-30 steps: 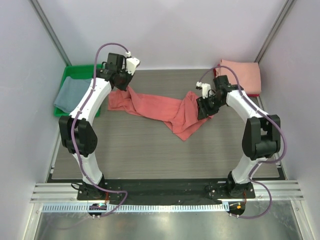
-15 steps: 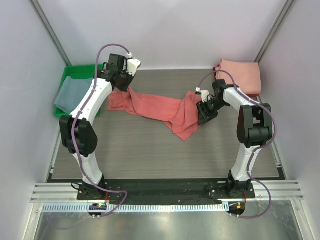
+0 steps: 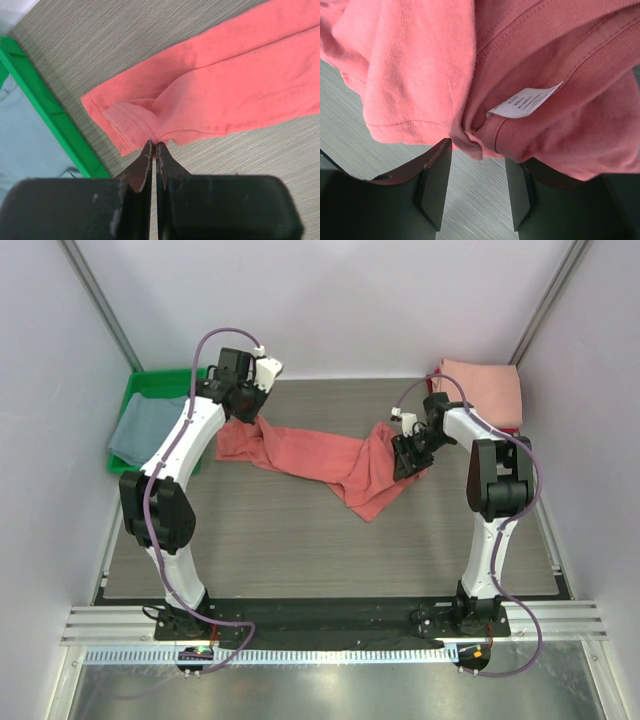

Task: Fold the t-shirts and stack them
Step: Flatten the tshirt out

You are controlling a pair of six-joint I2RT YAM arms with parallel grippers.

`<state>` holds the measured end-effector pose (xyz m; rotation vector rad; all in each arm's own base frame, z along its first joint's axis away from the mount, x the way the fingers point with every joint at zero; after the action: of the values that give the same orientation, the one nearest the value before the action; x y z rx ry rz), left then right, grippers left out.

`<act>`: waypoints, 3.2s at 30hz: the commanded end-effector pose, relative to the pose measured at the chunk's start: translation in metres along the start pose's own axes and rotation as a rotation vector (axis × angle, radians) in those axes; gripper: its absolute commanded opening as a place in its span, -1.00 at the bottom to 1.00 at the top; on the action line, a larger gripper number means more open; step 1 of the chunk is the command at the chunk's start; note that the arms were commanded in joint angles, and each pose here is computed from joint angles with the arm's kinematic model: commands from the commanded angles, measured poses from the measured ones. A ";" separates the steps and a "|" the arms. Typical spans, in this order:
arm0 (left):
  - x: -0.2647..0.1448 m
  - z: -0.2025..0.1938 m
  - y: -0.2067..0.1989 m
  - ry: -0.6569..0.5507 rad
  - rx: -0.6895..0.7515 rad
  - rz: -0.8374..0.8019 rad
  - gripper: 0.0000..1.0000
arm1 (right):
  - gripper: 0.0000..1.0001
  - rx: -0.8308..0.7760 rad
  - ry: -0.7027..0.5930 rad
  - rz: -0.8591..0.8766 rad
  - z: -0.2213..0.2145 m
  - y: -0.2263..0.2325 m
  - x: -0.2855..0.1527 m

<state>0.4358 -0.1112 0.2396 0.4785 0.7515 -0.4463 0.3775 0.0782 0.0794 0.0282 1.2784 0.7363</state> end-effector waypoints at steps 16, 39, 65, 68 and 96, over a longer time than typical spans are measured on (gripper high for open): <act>-0.046 0.017 0.020 -0.073 0.051 0.128 -0.99 | -0.97 -0.142 -0.211 0.006 0.048 0.056 -0.104; -0.356 0.027 0.035 -0.636 0.090 0.525 -1.00 | -0.97 -0.497 -1.377 -0.806 -0.005 0.245 -0.489; -0.355 0.025 0.041 -0.616 0.194 0.563 -1.00 | -0.98 -0.678 -1.410 -0.861 -0.010 0.252 -0.493; -0.291 0.019 0.041 -0.520 0.217 0.503 -1.00 | -0.98 -0.666 -1.295 -0.780 0.019 0.214 -0.442; 0.099 -0.010 0.100 -0.032 0.100 0.271 -1.00 | -0.97 -0.413 -0.745 -0.793 0.249 -0.060 -0.127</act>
<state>0.5253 -0.0366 0.1648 0.6945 0.7330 -0.2751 0.5817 0.0584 0.1870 -0.4785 0.5186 0.3222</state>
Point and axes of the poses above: each gripper's point midway between its finger pads, its own x axis out along the fingers, its own y axis along the line the jaws close on, z = x × y, the point moved 5 cm from there along -x, back along the fingers, and after that the axes turned 2 degrees about x, right-handed, at the moved point
